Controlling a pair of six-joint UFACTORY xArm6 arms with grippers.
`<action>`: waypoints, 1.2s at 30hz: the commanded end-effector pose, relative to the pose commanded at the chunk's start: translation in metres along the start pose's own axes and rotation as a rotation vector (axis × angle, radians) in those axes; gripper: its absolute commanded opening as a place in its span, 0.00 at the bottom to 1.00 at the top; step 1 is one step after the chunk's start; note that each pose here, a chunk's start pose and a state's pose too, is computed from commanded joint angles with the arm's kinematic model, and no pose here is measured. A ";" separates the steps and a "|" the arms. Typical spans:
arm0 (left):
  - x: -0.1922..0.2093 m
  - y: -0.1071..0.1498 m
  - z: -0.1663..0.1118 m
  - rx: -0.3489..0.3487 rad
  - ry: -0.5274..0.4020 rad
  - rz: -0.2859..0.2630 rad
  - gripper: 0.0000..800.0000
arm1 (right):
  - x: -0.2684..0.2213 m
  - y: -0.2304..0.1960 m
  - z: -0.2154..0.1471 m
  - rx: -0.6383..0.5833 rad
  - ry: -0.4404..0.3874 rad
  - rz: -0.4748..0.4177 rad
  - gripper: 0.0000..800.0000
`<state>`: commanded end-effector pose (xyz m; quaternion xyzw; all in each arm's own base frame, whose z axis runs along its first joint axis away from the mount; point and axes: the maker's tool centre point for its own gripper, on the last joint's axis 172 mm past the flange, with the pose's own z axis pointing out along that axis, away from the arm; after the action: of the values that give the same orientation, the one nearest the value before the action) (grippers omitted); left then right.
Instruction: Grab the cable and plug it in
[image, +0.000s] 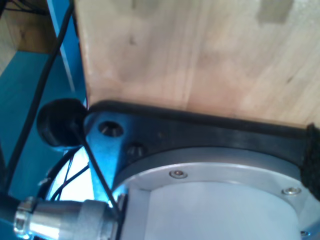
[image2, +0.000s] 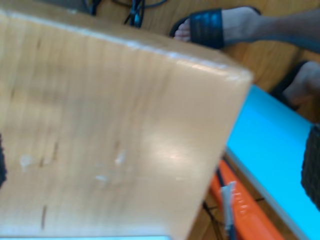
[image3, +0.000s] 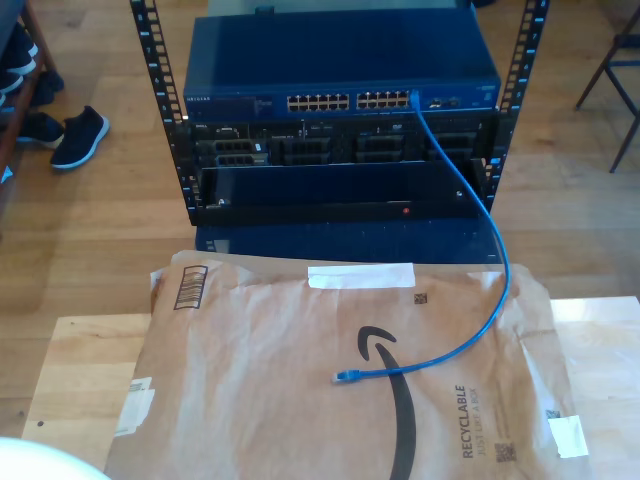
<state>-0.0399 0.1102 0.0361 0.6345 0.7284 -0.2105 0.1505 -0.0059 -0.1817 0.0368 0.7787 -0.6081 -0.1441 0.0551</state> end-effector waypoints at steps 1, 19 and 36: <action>0.000 0.000 0.000 0.000 0.000 0.000 1.00 | 0.000 -0.004 0.002 0.013 0.000 0.006 1.00; 0.000 0.000 0.000 0.000 0.000 0.000 1.00 | -0.003 -0.007 0.007 0.033 -0.013 0.026 1.00; 0.000 0.000 0.000 0.000 0.000 0.000 1.00 | -0.003 -0.007 0.007 0.033 -0.013 0.026 1.00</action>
<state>-0.0399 0.1102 0.0361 0.6345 0.7284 -0.2105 0.1505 -0.0018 -0.1764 0.0283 0.7705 -0.6209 -0.1382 0.0403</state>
